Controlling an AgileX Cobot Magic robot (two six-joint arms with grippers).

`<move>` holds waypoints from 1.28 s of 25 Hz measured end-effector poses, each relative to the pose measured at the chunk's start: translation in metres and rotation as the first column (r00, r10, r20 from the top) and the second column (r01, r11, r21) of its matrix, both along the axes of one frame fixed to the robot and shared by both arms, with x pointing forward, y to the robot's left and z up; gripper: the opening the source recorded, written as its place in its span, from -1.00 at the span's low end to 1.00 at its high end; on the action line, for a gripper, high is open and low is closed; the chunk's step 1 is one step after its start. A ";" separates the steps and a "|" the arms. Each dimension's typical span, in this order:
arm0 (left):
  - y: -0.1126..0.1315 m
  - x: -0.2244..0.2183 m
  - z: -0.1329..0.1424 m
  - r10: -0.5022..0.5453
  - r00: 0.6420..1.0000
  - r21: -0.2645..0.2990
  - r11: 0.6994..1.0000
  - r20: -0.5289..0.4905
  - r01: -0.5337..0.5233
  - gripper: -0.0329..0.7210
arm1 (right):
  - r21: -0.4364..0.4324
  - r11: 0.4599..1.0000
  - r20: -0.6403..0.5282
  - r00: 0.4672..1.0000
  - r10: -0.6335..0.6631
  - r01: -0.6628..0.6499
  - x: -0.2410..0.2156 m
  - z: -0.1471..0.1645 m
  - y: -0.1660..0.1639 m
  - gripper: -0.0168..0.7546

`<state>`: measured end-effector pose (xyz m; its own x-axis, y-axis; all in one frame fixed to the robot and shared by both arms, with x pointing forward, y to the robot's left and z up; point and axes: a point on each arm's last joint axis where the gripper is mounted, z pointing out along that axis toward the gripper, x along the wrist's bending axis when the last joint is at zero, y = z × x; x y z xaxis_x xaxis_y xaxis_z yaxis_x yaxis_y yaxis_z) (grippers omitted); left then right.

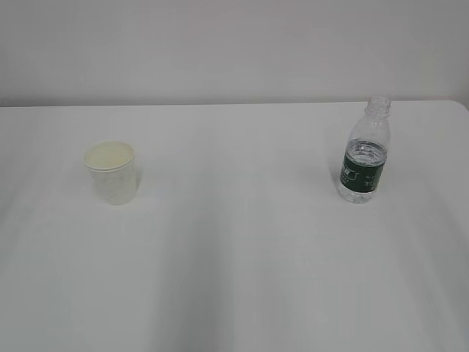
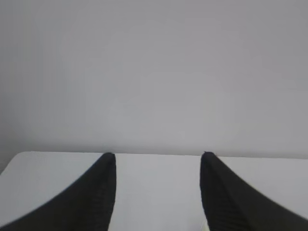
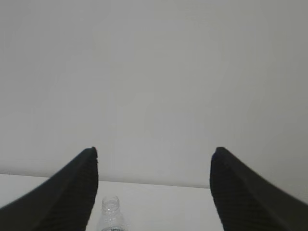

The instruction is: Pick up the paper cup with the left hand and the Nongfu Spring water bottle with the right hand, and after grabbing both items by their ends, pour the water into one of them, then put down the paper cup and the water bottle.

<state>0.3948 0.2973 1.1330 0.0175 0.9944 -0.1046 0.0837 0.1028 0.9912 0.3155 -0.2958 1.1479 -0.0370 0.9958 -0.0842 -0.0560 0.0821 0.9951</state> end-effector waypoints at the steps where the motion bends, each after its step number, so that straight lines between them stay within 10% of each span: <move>1: 0.000 0.002 -0.002 -0.002 1.000 0.013 1.000 -0.010 0.002 0.14 | 0.000 1.000 0.004 1.000 0.002 -0.002 0.005 0.001 0.001 0.48; 6: 0.000 0.013 -0.009 -0.003 0.999 0.068 0.998 -0.054 0.006 0.32 | -0.005 1.000 -0.018 1.000 0.013 -0.013 0.038 -0.002 0.004 0.48; 8: -0.001 0.015 -0.010 -0.003 0.998 0.060 0.998 -0.058 0.007 0.47 | -0.011 1.000 -0.025 1.000 0.016 -0.016 0.048 -0.004 0.005 0.82; 11: -0.001 0.019 -0.009 -0.005 0.999 0.036 0.999 -0.031 0.006 0.56 | -0.011 1.000 -0.015 1.000 0.021 -0.022 0.059 -0.005 0.006 0.56; 32: -0.018 0.075 -0.058 -0.074 0.994 0.016 0.997 0.082 0.073 0.53 | -0.014 0.999 -0.118 0.992 0.035 -0.037 0.115 -0.032 0.011 0.44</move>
